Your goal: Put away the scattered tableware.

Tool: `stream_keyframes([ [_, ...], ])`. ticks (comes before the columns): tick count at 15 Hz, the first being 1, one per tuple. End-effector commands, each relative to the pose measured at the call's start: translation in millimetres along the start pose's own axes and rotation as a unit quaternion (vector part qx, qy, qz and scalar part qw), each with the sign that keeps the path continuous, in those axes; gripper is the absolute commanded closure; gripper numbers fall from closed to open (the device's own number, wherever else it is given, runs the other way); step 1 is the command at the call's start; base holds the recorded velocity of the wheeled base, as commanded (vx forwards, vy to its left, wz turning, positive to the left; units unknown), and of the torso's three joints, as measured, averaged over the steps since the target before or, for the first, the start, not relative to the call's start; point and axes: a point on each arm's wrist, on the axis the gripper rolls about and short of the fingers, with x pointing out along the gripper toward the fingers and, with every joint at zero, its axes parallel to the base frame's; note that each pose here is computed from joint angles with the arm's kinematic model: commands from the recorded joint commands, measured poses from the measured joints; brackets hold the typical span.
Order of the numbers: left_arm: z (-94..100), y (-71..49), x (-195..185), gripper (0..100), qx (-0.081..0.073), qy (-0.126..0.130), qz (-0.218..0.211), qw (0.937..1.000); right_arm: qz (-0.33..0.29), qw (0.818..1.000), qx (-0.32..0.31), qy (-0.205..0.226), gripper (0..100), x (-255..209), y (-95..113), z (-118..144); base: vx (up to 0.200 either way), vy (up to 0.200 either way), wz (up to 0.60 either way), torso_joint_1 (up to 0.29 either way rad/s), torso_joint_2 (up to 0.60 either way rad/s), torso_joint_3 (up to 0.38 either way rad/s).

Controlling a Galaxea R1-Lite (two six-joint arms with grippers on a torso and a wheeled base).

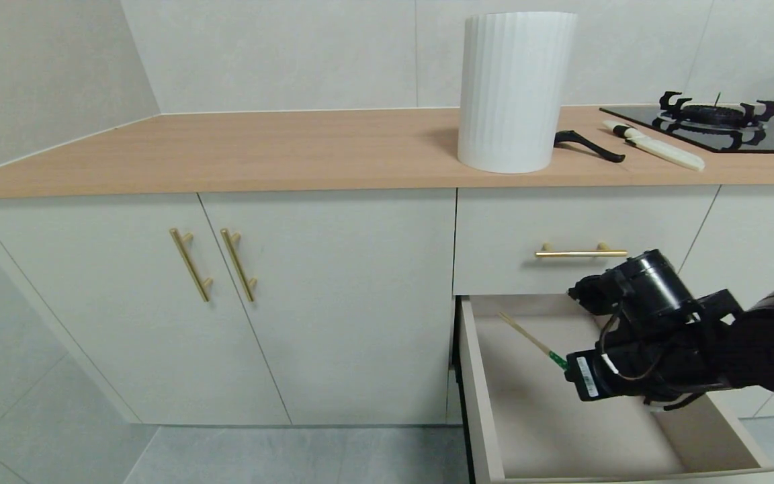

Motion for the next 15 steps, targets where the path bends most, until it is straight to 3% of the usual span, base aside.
stream_keyframes([
  [1, 0.0, 0.0, 0.0, 0, 0.000, 0.000, 0.000, 1.0000, -0.011, 0.999, 0.022, 0.031, 100, 51.8, 6.1, -7.7, 0.000, 0.000, 0.00, 0.000, 0.00, 0.000],
  [6, 0.0, 0.0, 0.0, 0, 0.000, 0.000, 0.000, 1.0000, -0.027, 0.998, 0.053, -0.011, 100, 97.2, 13.1, -10.5, 0.000, 0.000, 0.00, 0.000, 0.00, 0.000],
  [15, 0.0, 0.0, 0.0, 0, 0.000, 0.000, 0.000, 1.0000, -0.074, 0.996, 0.039, 0.036, 100, 154.0, 10.3, -37.6, 0.000, 0.000, 0.00, 0.000, 0.00, 0.000],
])
